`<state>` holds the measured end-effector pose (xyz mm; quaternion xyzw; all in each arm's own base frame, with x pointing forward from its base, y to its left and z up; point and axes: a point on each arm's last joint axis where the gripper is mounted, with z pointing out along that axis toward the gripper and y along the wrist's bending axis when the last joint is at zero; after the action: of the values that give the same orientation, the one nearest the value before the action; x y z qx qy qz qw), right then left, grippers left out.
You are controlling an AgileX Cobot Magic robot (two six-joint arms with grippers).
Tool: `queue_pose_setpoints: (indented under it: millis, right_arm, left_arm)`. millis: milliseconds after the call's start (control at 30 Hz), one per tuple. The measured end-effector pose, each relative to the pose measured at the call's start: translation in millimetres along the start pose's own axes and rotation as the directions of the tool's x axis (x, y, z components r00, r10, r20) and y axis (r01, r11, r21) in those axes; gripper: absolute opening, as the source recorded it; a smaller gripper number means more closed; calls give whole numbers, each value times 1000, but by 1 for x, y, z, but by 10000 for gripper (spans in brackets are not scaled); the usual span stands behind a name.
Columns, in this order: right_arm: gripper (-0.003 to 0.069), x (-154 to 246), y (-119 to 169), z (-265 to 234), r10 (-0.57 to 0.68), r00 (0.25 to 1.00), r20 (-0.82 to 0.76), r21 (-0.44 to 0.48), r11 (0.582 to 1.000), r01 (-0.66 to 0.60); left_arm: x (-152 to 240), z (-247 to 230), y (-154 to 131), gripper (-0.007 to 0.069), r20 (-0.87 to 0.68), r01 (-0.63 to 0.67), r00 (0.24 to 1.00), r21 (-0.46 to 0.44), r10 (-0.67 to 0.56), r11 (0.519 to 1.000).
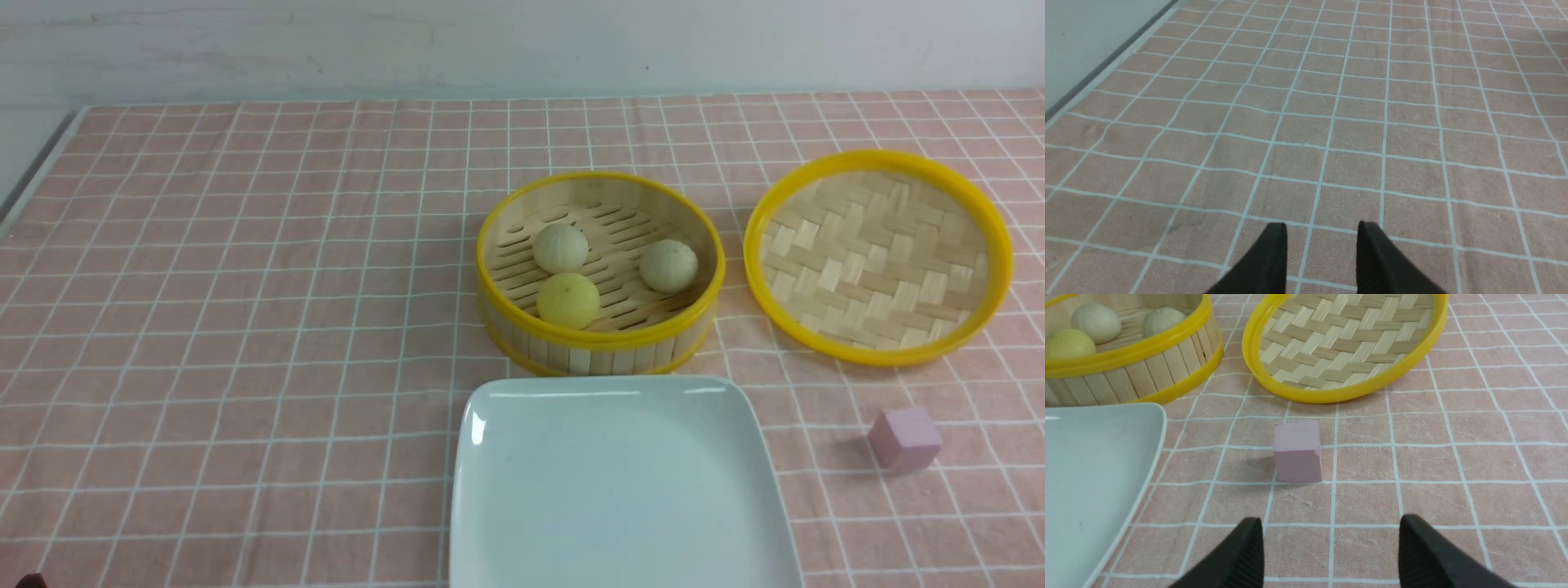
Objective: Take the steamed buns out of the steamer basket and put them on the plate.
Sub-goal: Use the right arm to grab the steamed stuffed bun that is closest to it
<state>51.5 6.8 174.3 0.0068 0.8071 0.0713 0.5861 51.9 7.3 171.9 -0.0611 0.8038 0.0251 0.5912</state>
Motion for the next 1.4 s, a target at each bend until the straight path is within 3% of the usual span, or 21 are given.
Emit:
queue_pose_setpoints:
  millis: [1133,1267,1400]
  right_arm:
    - [442,-2,0,0,8,1000,17,2,1000,-8]
    - [442,-19,3,-8,51,997,61,-21,999,-49]
    - [442,-62,10,-31,61,978,199,-53,997,-51]
  left_arm:
    - [0,0,0,274,0,0,1000,0,0,1000]
    - [0,0,0,274,0,0,1000,0,0,1000]
    - [0,0,0,274,0,0,1000,0,0,1000]
